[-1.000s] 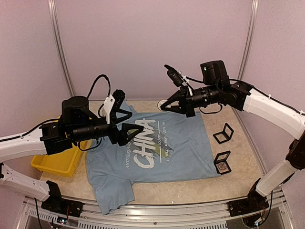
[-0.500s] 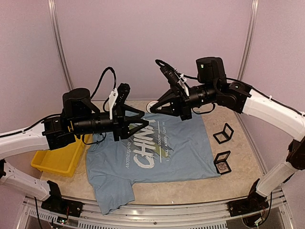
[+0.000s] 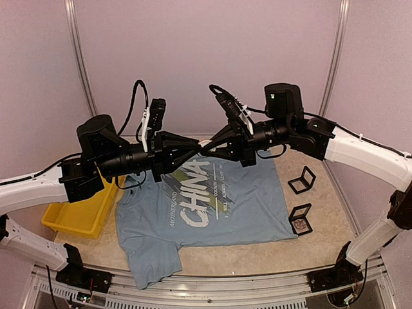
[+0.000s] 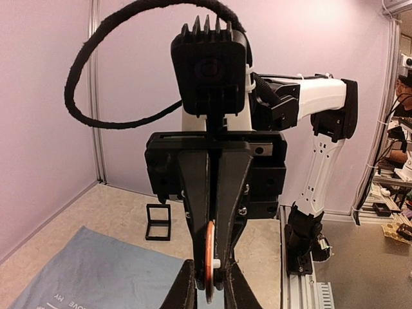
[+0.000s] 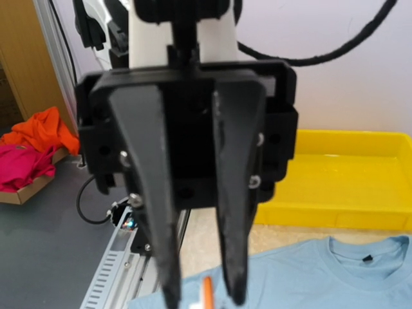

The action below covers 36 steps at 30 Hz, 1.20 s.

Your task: Pin the brooch onto the clothing

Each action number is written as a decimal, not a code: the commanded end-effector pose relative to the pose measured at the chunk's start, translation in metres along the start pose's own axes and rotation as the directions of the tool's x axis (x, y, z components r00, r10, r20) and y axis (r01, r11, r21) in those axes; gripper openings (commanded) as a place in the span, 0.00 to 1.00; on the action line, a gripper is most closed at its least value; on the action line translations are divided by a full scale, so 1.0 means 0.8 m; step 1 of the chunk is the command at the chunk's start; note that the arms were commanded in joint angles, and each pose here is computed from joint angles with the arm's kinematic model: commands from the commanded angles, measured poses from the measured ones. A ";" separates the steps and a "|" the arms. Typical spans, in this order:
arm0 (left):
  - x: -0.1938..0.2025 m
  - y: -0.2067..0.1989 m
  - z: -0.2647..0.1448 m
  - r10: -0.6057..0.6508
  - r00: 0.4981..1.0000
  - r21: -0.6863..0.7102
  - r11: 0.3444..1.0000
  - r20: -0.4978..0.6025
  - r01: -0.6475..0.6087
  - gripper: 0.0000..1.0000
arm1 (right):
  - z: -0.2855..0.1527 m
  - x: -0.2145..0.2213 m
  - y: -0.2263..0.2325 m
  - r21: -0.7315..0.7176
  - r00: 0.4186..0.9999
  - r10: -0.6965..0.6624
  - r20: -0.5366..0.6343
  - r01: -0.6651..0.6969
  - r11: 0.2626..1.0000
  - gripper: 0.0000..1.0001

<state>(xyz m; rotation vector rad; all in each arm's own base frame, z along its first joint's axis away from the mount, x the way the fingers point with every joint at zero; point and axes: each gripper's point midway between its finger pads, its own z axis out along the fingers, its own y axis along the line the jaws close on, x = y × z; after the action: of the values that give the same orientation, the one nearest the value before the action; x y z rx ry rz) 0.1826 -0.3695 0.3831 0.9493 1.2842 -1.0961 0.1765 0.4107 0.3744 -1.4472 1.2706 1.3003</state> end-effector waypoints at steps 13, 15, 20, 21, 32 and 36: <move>0.015 0.008 0.004 0.004 0.999 -0.019 1.000 -0.035 -0.005 0.04 | -0.005 -0.018 0.019 -0.028 0.998 -0.046 0.036 0.047 0.998 0.00; 0.015 0.008 0.005 0.003 0.999 -0.018 1.000 -0.038 -0.004 0.00 | -0.005 -0.018 0.019 -0.029 0.998 -0.047 0.032 0.048 0.998 0.00; 0.019 0.006 0.004 -0.001 0.999 -0.009 1.000 -0.048 0.001 0.00 | -0.004 -0.013 0.018 -0.022 0.999 -0.042 0.018 0.043 0.999 0.00; 0.020 0.007 0.004 -0.004 0.999 -0.012 1.000 -0.051 0.003 0.00 | -0.004 -0.013 0.017 -0.022 0.999 -0.041 0.017 0.041 0.999 0.00; 0.032 0.011 0.013 -0.048 0.994 -0.001 0.999 -0.094 0.048 0.09 | -0.005 -0.013 0.022 -0.040 0.999 -0.043 0.016 0.044 0.998 0.00; 0.033 0.018 0.013 -0.061 0.994 -0.016 0.998 -0.094 0.060 0.00 | -0.005 -0.014 0.022 -0.041 0.999 -0.044 0.015 0.044 0.998 0.00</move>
<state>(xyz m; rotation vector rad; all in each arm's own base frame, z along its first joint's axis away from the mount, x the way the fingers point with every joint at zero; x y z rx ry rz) 0.1887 -0.3745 0.3674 0.9729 1.3404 -1.1062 0.1796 0.4054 0.3701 -1.4467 1.3026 1.2795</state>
